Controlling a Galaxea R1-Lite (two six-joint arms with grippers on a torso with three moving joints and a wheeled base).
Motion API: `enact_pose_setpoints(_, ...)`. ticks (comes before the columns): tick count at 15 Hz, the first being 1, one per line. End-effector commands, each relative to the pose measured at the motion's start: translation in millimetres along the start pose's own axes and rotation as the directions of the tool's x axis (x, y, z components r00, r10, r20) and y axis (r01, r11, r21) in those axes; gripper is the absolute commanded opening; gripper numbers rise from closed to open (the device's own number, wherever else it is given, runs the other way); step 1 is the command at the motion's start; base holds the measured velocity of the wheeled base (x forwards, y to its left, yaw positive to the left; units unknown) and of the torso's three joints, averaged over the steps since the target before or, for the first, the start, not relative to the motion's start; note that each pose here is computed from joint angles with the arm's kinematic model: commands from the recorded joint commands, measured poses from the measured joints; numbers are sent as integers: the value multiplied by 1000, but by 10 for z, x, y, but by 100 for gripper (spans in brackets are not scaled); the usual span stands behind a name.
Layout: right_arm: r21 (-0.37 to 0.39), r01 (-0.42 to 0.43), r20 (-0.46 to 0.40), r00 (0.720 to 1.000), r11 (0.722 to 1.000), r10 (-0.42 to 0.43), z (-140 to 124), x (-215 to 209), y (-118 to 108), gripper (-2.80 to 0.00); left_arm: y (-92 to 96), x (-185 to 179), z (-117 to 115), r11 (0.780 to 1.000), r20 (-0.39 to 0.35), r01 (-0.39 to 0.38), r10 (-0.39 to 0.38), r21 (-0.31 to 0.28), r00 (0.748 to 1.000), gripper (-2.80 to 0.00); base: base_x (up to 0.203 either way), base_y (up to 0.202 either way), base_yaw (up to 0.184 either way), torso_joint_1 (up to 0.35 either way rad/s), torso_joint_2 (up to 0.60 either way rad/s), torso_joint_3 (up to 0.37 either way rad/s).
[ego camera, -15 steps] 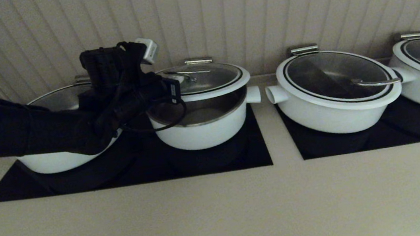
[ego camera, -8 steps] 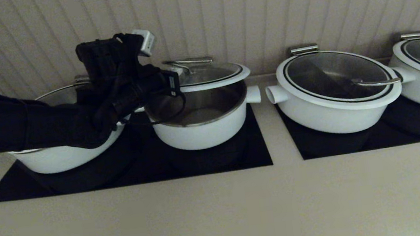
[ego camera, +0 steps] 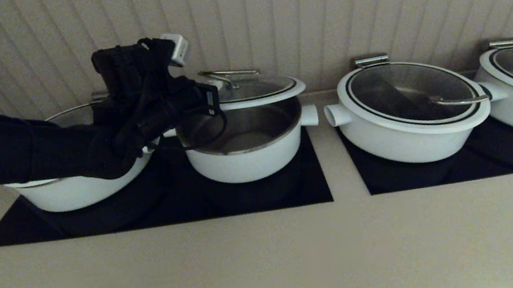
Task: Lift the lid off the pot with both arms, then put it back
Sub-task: Hold the pot lid with the right arm
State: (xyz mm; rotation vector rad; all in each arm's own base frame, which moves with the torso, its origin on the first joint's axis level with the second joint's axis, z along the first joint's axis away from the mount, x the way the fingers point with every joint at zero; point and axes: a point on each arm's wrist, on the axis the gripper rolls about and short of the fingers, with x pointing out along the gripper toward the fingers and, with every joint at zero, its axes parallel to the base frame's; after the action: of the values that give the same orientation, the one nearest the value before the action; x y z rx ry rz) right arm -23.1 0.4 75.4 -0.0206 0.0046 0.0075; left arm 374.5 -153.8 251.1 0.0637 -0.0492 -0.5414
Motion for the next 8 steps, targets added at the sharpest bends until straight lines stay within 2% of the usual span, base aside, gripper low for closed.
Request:
enact_pose_setpoints(1,-1,0,-1,1000,1000,0,0,1,0,-280,2,-5,21,1000,9,0,0,5,1000,-280,0,0,0,0,0,0)
enact_pose_setpoints(8,-1,0,-1,1000,1000,0,0,1,0,-280,-3,20,-56,1000,-11,2,-2,1,1000,-280,0,0,0,0,0,0)
